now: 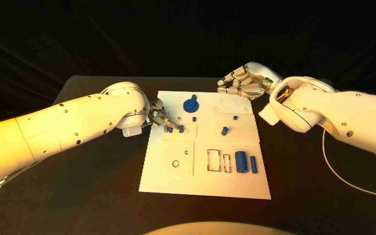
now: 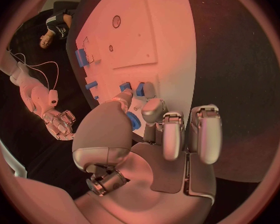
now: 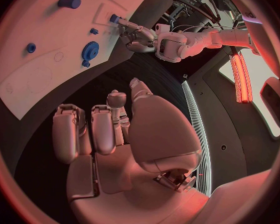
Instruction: Assemble the parts on the task board
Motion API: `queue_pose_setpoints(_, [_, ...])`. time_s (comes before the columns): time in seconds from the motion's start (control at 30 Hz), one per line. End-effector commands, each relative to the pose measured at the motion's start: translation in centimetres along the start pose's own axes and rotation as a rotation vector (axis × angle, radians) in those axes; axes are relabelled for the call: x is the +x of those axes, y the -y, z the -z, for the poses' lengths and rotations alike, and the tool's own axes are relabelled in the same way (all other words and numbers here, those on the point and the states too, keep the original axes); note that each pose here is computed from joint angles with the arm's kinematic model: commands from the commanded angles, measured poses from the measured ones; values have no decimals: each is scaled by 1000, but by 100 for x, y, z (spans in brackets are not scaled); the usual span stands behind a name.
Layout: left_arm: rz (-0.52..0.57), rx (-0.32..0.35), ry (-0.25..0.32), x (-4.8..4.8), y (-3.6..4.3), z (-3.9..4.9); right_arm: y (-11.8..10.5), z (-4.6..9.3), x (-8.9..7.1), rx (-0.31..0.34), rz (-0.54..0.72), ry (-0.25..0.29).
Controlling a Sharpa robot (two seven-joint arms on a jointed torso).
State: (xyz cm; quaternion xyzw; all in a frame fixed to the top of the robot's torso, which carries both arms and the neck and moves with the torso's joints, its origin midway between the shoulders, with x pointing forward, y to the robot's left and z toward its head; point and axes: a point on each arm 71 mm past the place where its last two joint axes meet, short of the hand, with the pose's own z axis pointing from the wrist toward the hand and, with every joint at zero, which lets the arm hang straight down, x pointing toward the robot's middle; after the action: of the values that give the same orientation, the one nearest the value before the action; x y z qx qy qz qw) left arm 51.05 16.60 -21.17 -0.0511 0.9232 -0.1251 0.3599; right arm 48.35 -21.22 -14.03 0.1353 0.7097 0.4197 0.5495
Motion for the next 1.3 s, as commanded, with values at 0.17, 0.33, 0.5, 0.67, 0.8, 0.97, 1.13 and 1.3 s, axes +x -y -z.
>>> queue_pose_setpoints(0.17, [35,-33,28,11,-105,4,4,-6,15,-1,3,-17])
queue_pose_setpoints(0.33, [97,-8,51,-12,-130,19,15,-9,13,3,4,-19])
queue_pose_setpoints(0.5, [180,50,89,-56,-152,28,24,-9,17,7,4,-22])
queue_pose_setpoints(0.67, [314,141,133,-119,-165,37,33,-17,33,9,3,-26])
queue_pose_setpoints(0.8, [383,205,192,-188,-181,43,46,-14,51,11,0,-29])
queue_pose_setpoints(0.97, [391,229,207,-211,-188,42,58,-12,60,14,-1,-31])
queue_pose_setpoints(1.13, [368,280,243,-234,-140,54,60,-10,63,14,-2,-31])
queue_pose_setpoints(1.3, [293,454,335,-267,38,97,57,-11,66,12,-2,-30])
